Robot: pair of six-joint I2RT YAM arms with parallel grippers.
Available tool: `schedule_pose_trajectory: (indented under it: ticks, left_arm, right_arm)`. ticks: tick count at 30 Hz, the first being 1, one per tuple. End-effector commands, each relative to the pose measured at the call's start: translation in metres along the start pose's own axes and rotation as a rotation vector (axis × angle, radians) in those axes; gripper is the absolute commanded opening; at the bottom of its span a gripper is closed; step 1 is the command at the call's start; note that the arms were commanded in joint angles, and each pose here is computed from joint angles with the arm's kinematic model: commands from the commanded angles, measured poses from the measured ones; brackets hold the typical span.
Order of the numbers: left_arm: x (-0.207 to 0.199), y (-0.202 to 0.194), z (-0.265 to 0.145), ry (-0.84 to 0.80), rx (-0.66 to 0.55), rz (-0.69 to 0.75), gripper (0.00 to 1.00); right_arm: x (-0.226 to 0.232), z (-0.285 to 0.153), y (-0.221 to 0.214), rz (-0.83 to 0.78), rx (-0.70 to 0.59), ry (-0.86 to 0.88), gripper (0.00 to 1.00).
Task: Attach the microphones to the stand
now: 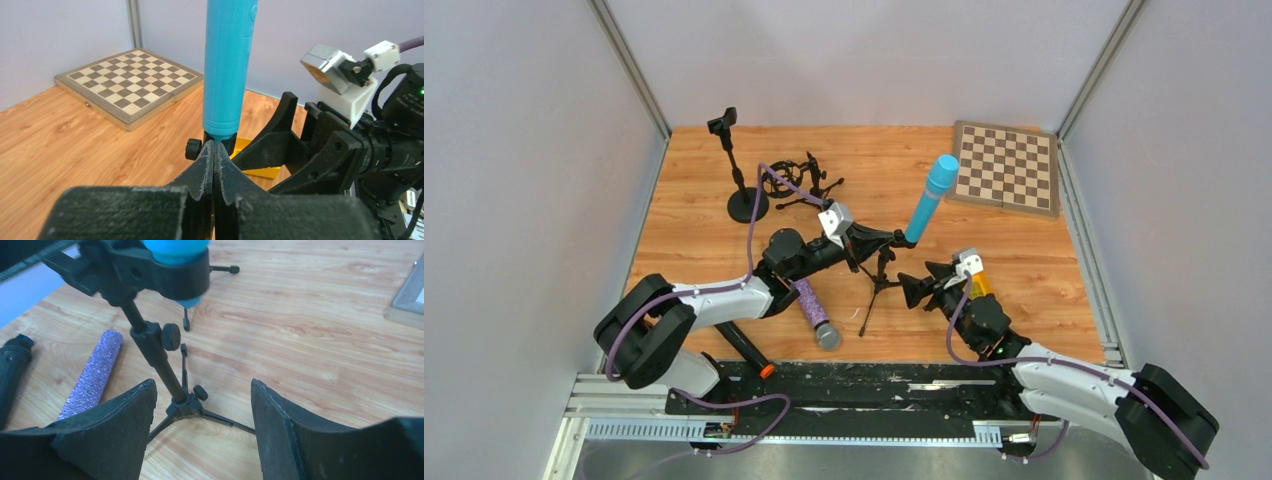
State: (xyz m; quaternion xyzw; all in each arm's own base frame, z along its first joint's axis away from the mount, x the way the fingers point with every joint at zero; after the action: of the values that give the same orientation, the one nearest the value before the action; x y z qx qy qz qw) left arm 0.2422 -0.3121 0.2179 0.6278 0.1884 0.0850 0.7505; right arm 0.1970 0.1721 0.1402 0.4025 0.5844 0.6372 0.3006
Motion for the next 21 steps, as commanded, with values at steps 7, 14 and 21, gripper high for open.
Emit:
schedule_pose_trajectory:
  ticks: [7,14,21]
  left_arm:
    - [0.047,-0.148,-0.086,0.398,0.638,-0.16,0.0]
    - [0.049,-0.146,-0.097,0.442,0.691,-0.127,0.0]
    - [0.049,-0.134,-0.102,0.447,0.697,-0.08,0.0]
  right_arm:
    - [0.005,-0.008,0.051,-0.001,-0.092,0.015,0.54]
    - [0.012,-0.003,0.067,-0.067,-0.056,0.051,0.53]
    - [0.041,-0.007,0.091,-0.103,-0.041,0.256,0.49]
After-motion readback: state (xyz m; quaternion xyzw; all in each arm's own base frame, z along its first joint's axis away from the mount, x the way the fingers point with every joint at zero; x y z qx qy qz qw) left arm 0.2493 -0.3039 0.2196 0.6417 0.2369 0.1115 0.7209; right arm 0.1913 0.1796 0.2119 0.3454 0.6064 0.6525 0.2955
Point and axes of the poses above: each gripper's point midway between its finger pads, its own z axis out along the fingers, its own x axis along the line the jaws close on, y = z × x, the point moved 5 cm from there along -z, back along the fingers, and after that the axes turned 4 degrees about -z, right-handed, at the moved point
